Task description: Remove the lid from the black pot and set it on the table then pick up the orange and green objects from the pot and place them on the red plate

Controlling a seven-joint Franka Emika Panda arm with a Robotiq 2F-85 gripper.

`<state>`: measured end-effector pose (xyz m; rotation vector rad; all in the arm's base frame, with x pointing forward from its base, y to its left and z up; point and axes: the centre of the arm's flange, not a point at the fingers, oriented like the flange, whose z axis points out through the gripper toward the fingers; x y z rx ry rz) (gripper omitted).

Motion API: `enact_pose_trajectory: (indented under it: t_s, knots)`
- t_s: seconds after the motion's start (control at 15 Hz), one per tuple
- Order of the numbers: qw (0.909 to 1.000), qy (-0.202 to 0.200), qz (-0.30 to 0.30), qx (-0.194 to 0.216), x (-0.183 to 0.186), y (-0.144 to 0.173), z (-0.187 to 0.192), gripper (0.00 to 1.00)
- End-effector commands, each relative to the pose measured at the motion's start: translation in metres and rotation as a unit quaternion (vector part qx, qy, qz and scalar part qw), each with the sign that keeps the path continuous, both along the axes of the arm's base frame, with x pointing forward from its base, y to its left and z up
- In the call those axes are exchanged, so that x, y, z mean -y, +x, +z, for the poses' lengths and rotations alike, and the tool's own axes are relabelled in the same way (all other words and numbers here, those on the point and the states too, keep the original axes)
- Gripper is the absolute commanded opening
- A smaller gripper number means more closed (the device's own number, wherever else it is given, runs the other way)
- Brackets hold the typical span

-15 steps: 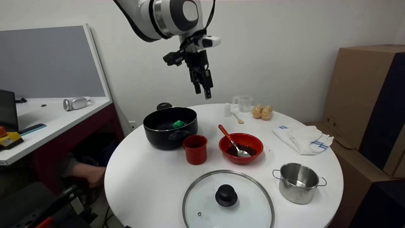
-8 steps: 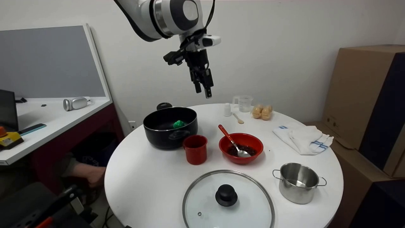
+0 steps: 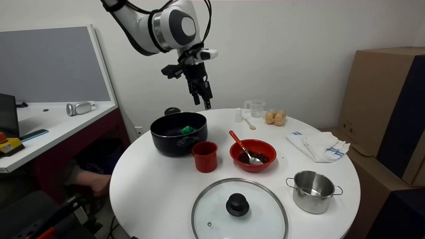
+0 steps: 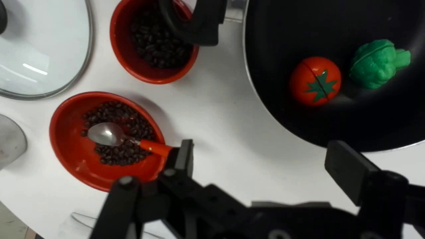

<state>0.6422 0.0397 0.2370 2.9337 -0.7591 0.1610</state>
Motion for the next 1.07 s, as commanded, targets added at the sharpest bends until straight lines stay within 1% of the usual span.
enact_pose_trajectory:
  t_s: [0.0,0.07,0.27,0.4,0.53,0.6,0.8,0.93,1.0]
  knots:
    - [0.9989,-0.018,0.043,0.004,-0.039,0.017,-0.023,1.00]
    - [0.9980,-0.021,0.059,0.005,-0.050,0.020,-0.030,1.00]
    - [0.9916,-0.049,0.118,0.021,-0.080,0.034,-0.065,1.00]
    - [0.9862,-0.057,0.153,0.028,-0.092,0.042,-0.085,1.00]
    - [0.9824,-0.043,0.180,0.027,-0.098,0.049,-0.099,1.00]
    - [0.9790,-0.032,0.200,0.024,-0.100,0.052,-0.105,1.00]
    - [0.9704,-0.022,0.239,0.021,-0.102,0.062,-0.115,1.00]
    - [0.9679,-0.020,0.250,0.017,-0.100,0.069,-0.119,1.00]
    - [0.9682,-0.018,0.249,0.011,-0.096,0.072,-0.121,1.00]
